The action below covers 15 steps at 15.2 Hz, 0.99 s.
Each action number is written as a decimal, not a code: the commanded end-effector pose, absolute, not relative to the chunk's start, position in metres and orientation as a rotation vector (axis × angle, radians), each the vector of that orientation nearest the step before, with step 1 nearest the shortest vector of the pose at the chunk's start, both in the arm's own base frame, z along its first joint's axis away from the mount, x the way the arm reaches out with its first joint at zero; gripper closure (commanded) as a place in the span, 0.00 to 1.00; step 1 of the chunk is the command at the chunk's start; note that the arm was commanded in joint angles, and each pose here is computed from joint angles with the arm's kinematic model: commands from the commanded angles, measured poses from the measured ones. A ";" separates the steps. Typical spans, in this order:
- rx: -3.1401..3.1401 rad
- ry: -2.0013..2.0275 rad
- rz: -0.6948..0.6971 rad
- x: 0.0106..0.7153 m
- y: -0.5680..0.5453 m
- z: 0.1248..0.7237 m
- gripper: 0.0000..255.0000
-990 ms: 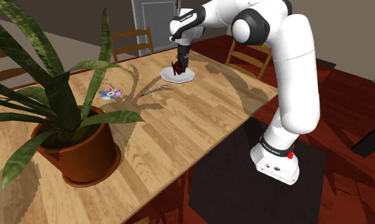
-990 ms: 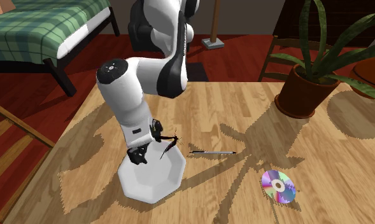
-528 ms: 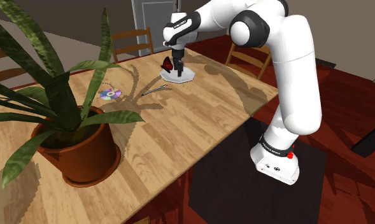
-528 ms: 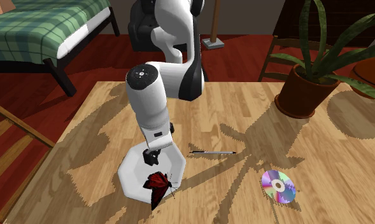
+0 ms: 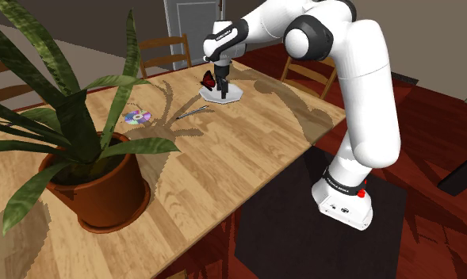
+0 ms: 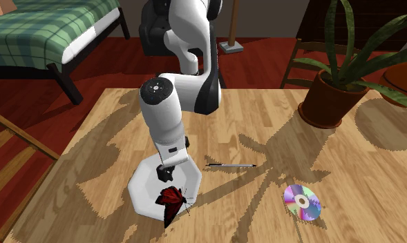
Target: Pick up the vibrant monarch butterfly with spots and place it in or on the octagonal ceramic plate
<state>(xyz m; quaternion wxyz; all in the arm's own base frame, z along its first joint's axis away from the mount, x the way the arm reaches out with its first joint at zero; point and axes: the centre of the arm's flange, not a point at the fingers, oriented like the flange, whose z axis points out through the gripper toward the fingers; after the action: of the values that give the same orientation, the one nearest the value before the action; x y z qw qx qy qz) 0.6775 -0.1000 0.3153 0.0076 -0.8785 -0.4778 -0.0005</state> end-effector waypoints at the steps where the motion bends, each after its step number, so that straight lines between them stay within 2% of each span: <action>1: -2.746 -1.494 -0.002 0.678 -0.100 0.315 0.00; 2: -2.746 -1.494 -0.002 0.678 -0.100 0.315 0.00; 3: -2.746 -1.494 -0.002 0.678 -0.100 0.315 1.00; 12: -2.746 -1.494 -0.002 0.678 -0.100 0.315 1.00; 13: -2.746 -1.494 -0.002 0.678 -0.100 0.315 0.00; 15: -2.797 -1.423 -0.087 0.693 -0.093 0.321 0.00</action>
<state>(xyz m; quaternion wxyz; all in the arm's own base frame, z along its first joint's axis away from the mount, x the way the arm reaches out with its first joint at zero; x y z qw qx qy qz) 0.6864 -0.0956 0.3173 0.0033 -0.8860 -0.4633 -0.0168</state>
